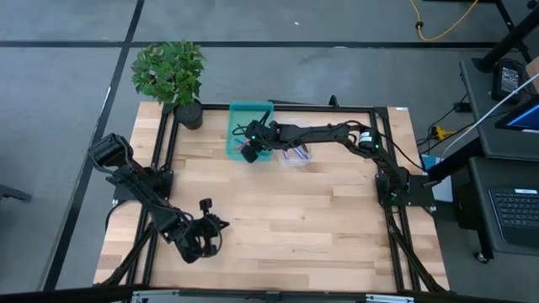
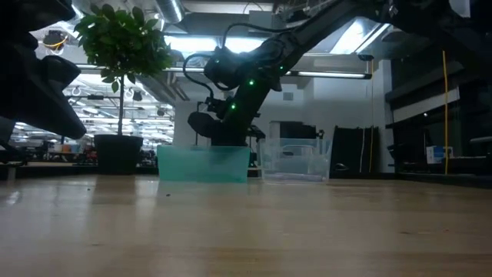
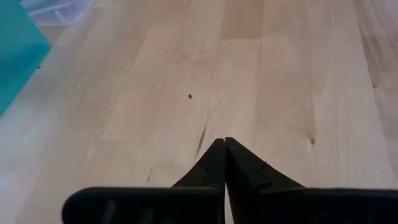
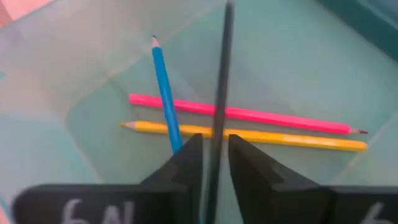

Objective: Sort pens & pencils
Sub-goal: Put the black pencil into the blue bin, then return to Home Position

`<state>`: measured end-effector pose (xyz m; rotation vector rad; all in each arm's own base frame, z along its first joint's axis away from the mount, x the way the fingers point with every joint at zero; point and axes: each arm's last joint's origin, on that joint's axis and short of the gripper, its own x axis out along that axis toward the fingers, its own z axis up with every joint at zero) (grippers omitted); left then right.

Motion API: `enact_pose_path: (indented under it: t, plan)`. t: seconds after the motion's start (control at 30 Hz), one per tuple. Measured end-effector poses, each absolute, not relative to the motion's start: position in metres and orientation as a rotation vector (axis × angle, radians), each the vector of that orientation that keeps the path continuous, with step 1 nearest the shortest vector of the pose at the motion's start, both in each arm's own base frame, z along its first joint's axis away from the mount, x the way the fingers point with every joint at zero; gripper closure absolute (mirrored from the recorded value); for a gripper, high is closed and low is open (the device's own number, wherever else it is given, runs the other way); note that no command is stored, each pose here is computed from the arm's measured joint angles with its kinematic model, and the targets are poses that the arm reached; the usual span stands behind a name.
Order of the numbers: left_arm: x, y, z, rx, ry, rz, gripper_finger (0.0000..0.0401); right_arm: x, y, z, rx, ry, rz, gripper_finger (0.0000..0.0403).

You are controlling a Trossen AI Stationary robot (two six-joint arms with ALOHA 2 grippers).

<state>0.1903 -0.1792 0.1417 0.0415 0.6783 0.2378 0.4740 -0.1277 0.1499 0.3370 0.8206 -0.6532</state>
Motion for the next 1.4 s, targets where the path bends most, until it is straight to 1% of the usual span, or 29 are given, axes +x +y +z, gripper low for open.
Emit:
enact_pose_path:
  t: [0.17, 0.27, 0.33, 0.43, 0.53, 0.63, 0.73, 0.8, 0.83, 0.93, 1.0, 1.07, 1.13, 1.23, 1.33, 1.4]
  plan:
    - [0.189, -0.18, 0.142, 0.069, 0.655, 0.25, 0.0401, 0.475, -0.128, 0.149, 0.313, 0.826, -0.643, 0.0286]
    - [0.19, -0.178, 0.144, 0.098, 0.613, 0.29, 0.0401, 0.474, -0.127, 0.153, 0.31, 0.828, -0.629, 0.0274]
    - [0.19, -0.178, 0.144, 0.108, 0.59, 0.312, 0.0401, 0.476, -0.125, 0.164, 0.28, 0.839, -0.584, 0.027]
    - [0.191, -0.181, 0.148, 0.152, 0.611, 0.267, 0.0401, 0.482, -0.114, 0.193, 0.206, 0.817, -0.477, 0.027]
    - [0.197, -0.189, 0.164, 0.212, 0.611, 0.182, 0.0401, 0.485, -0.092, 0.22, 0.098, 0.832, -0.405, 0.0273]
    - [0.205, -0.199, 0.188, 0.354, 0.584, 0.083, 0.0401, 0.482, -0.072, 0.246, -0.001, 0.794, -0.382, 0.0273]
    - [0.212, -0.2, 0.211, 0.481, 0.52, 0.042, 0.0401, 0.468, -0.062, 0.281, -0.013, 0.735, -0.295, 0.0273]
    - [0.214, -0.19, 0.227, 0.516, 0.49, 0.039, 0.0401, 0.454, -0.055, 0.3, 0.002, 0.731, -0.202, 0.0273]
    - [0.216, -0.183, 0.236, 0.495, 0.476, 0.029, 0.0401, 0.447, -0.051, 0.308, 0.01, 0.721, -0.165, 0.0273]
    - [0.216, -0.161, 0.264, 0.421, 0.433, -0.096, 0.0401, 0.421, -0.037, 0.329, 0.009, 0.698, -0.094, 0.0273]
    - [0.215, -0.148, 0.284, 0.391, 0.348, -0.209, 0.0401, 0.398, -0.025, 0.346, -0.015, 0.641, -0.066, 0.0273]
    - [0.209, -0.135, 0.301, 0.4, 0.216, -0.32, 0.0401, 0.372, -0.013, 0.358, -0.03, 0.568, -0.037, 0.0273]
    - [0.2, -0.12, 0.312, 0.408, 0.119, -0.354, 0.0401, 0.341, 0.0, 0.365, -0.058, 0.49, -0.004, 0.0273]
    - [0.182, -0.1, 0.306, 0.365, 0.073, -0.332, 0.0401, 0.288, 0.016, 0.367, -0.081, 0.365, 0.036, 0.0273]
    - [0.164, -0.089, 0.28, 0.306, 0.073, -0.327, 0.0401, 0.236, 0.028, 0.356, -0.091, 0.243, 0.106, 0.0273]
    - [0.152, -0.084, 0.264, 0.282, 0.005, -0.33, 0.0401, 0.205, 0.033, 0.345, -0.098, 0.18, 0.145, 0.0273]
